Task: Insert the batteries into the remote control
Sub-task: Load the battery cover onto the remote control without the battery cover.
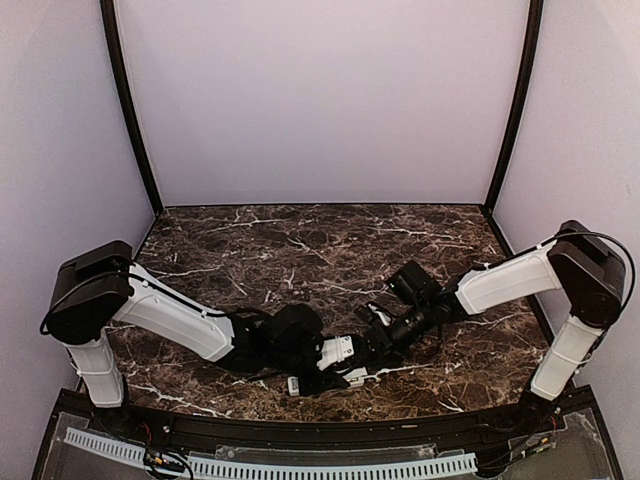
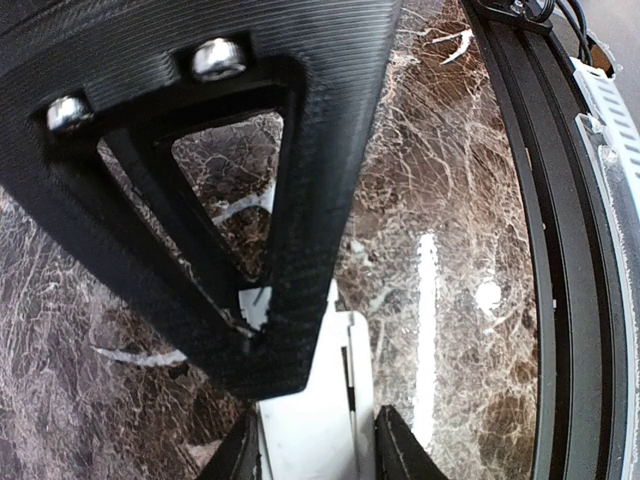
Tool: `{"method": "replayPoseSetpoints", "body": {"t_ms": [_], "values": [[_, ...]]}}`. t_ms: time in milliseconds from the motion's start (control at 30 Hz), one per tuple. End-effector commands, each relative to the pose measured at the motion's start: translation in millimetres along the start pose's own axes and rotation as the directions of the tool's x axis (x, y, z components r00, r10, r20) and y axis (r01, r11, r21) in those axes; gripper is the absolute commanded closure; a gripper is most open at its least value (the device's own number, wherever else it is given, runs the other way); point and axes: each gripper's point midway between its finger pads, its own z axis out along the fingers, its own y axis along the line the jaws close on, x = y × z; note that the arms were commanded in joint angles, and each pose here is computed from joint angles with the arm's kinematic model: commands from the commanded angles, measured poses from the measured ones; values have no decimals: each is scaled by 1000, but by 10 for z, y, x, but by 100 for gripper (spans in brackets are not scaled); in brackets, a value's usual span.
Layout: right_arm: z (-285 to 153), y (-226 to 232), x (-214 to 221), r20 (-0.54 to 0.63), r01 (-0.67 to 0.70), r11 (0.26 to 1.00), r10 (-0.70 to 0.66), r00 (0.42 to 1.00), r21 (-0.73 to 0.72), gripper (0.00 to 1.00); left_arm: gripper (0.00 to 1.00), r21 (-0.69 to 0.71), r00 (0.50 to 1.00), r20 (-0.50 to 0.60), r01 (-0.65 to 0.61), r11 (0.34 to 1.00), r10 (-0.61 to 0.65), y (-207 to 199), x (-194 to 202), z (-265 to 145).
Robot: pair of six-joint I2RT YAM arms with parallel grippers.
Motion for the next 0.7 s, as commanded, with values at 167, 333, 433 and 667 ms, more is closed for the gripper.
{"method": "replayPoseSetpoints", "body": {"t_ms": [167, 333, 433, 667], "values": [[-133, -118, 9, 29, 5, 990, -9, 1000, 144, 67, 88, 68, 992, -128, 7, 998, 2, -184, 419, 40], [-152, -125, 5, 32, 8, 988, -14, 999, 156, 66, 75, 67, 992, -123, 6, 998, 3, -182, 399, 34], [-152, -118, -5, 36, 11, 988, -17, 999, 154, 66, 70, 64, 993, -121, 3, 998, 5, -177, 387, 24], [-124, -115, 13, 30, 4, 991, -8, 1000, 137, 69, 61, 60, 994, -109, 0, 998, 7, -174, 334, -24]]}}
